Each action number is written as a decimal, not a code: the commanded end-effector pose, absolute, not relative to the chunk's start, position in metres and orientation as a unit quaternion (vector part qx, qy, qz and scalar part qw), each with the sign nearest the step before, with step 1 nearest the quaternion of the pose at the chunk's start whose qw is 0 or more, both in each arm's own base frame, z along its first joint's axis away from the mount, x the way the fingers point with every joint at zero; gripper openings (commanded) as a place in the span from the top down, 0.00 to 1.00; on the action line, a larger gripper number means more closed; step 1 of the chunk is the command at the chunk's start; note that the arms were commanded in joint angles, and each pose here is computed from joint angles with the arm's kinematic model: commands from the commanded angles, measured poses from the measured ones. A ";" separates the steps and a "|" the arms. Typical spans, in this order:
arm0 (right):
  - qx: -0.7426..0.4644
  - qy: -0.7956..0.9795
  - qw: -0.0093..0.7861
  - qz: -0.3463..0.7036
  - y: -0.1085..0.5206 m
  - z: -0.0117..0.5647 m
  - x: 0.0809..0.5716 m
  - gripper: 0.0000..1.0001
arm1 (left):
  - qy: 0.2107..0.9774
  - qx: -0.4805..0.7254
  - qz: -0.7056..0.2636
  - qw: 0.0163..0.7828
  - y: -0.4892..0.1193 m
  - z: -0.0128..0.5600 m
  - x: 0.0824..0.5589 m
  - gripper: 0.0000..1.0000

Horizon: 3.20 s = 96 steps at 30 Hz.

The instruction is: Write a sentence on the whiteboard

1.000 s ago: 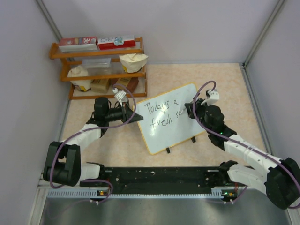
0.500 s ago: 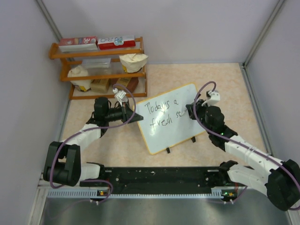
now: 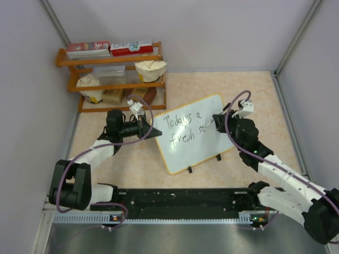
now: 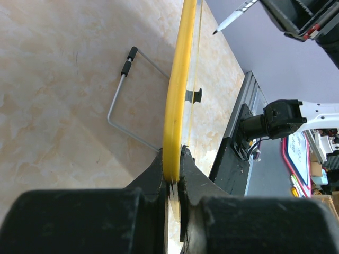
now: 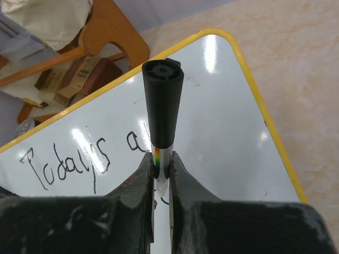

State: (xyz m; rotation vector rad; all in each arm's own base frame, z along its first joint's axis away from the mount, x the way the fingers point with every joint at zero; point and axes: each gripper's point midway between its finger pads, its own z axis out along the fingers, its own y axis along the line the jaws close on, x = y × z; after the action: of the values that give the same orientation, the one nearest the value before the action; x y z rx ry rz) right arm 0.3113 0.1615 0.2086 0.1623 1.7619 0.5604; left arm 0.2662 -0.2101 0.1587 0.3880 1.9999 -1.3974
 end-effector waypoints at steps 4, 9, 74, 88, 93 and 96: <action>0.097 0.726 0.639 0.236 0.149 0.253 0.327 1.00 | 0.782 0.177 -0.486 0.349 -0.204 0.129 0.269 1.00; 0.101 0.730 0.636 0.228 0.147 0.248 0.332 1.00 | 0.782 0.177 -0.485 0.349 -0.204 0.129 0.268 1.00; 0.081 0.761 0.614 0.197 0.149 0.231 0.342 1.00 | 0.782 0.176 -0.484 0.350 -0.203 0.129 0.270 1.00; 0.079 0.800 0.571 0.170 0.140 0.177 0.328 1.00 | 0.782 0.177 -0.485 0.350 -0.204 0.129 0.269 1.00; 0.087 0.800 0.570 0.165 0.133 0.173 0.325 1.00 | 0.782 0.177 -0.485 0.350 -0.204 0.130 0.269 1.00; 0.090 0.794 0.577 0.169 0.133 0.182 0.326 1.00 | 0.781 0.178 -0.486 0.350 -0.204 0.130 0.269 1.00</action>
State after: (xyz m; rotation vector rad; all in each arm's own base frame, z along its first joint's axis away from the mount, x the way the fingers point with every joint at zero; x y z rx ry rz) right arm 0.3251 0.1422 0.1789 0.1831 1.8712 0.4171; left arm 0.2660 -0.2101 0.1583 0.3850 2.0032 -1.3980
